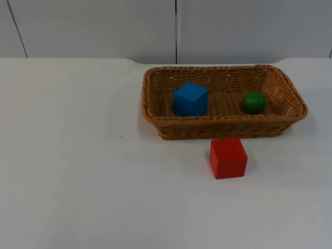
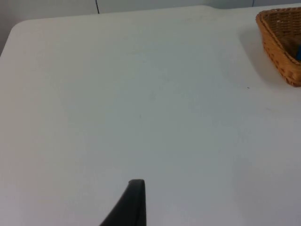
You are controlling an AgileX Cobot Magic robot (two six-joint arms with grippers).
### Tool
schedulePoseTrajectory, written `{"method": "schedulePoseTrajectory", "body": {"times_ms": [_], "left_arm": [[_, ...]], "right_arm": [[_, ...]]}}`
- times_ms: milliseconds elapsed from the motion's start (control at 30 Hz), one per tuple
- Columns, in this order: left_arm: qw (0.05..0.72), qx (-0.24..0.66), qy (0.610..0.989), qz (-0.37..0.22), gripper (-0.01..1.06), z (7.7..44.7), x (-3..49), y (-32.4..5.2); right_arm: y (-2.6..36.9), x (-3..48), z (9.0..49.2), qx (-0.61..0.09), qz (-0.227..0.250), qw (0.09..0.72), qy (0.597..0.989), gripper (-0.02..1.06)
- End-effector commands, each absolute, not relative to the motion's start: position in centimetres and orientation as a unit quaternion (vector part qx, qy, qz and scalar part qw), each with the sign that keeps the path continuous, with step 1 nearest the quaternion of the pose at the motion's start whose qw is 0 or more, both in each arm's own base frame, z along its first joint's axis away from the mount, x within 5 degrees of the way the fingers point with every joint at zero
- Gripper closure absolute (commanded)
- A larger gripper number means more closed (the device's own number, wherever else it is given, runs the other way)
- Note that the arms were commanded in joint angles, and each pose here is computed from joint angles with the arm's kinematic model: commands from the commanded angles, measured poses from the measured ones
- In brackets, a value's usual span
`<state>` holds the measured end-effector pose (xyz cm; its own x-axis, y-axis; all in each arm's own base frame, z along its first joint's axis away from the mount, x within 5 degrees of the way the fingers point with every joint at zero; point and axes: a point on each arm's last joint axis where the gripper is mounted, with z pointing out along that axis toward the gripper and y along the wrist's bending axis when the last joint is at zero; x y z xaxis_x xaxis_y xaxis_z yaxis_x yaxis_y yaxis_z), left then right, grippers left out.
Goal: Place all geometric objects except the red cube into the basket.
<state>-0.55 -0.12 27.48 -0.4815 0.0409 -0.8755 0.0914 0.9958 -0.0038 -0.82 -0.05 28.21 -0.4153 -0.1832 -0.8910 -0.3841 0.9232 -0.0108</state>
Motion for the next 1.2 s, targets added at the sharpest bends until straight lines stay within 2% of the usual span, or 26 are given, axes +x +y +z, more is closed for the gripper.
{"method": "schedulePoseTrajectory", "body": {"times_ms": [0, 100, 267, 433, 833, 1167], "left_arm": [[0.512, 0.032, 0.858, -0.025, 0.0, 27.45, -0.49, -0.1], [0.512, 0.032, 0.858, -0.025, 0.0, 27.45, -0.49, -0.1], [0.512, 0.032, 0.858, -0.025, 0.0, 27.45, -0.49, -0.1], [0.512, 0.032, 0.858, -0.025, 0.0, 27.45, -0.49, -0.1], [0.512, 0.031, 0.858, -0.023, 0.0, 27.45, -0.49, -0.09], [0.513, -0.017, 0.858, 0.008, 0.0, 27.45, -0.48, -0.1]], "right_arm": [[-0.04, -0.79, 28.04, -0.169, 0.094, 0.512, 0.837, 0.09], [0.0, -0.79, 28.04, -0.151, 0.083, 0.514, 0.84, 0.09], [0.15, -0.78, 28.04, -0.068, 0.032, 0.52, 0.851, 0.09], [0.22, -0.76, 28.04, -0.032, 0.01, 0.521, 0.853, 0.09], [0.22, -0.76, 28.04, -0.029, 0.008, 0.521, 0.853, 0.09], [0.22, -0.76, 28.04, -0.029, 0.008, 0.521, 0.853, 0.09]]}}
